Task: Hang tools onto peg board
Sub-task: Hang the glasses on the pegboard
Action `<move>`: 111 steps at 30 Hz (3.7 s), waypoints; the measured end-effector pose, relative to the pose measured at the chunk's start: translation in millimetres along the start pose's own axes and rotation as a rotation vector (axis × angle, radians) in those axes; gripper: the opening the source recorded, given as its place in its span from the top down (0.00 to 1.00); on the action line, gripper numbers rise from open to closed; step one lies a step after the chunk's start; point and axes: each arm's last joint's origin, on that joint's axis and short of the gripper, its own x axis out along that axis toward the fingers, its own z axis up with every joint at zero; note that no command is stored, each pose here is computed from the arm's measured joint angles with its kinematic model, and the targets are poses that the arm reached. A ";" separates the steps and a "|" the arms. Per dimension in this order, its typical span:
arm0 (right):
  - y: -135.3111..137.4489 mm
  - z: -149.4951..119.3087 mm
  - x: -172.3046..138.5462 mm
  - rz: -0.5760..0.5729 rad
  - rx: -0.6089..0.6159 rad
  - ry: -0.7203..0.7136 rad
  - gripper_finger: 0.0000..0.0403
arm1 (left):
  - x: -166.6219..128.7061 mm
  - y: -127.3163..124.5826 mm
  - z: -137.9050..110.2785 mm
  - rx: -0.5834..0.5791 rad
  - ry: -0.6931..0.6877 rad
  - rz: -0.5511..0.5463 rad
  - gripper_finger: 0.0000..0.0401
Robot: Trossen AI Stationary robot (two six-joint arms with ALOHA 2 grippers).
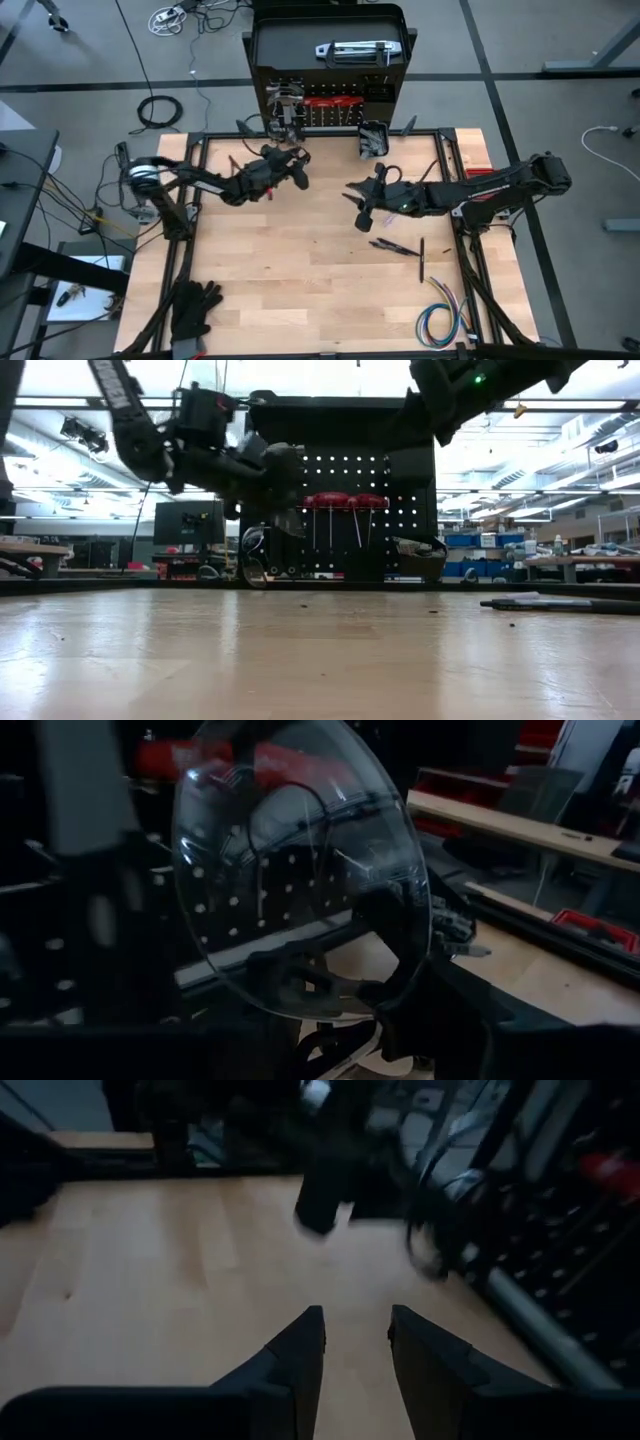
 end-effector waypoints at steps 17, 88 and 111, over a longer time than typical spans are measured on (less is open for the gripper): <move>-28.3 -8.6 -24.7 0.000 -0.095 0.002 0.69 | 33.1 -7.5 -8.1 0.115 -0.179 0.086 0.59; -31.2 -13.6 -22.0 0.180 -0.160 0.039 0.69 | 75.4 41.4 -3.7 0.383 -0.011 0.156 0.59; -31.2 -15.4 -22.1 0.182 -0.163 0.057 0.69 | 77.2 47.4 -6.1 0.444 0.030 0.131 0.59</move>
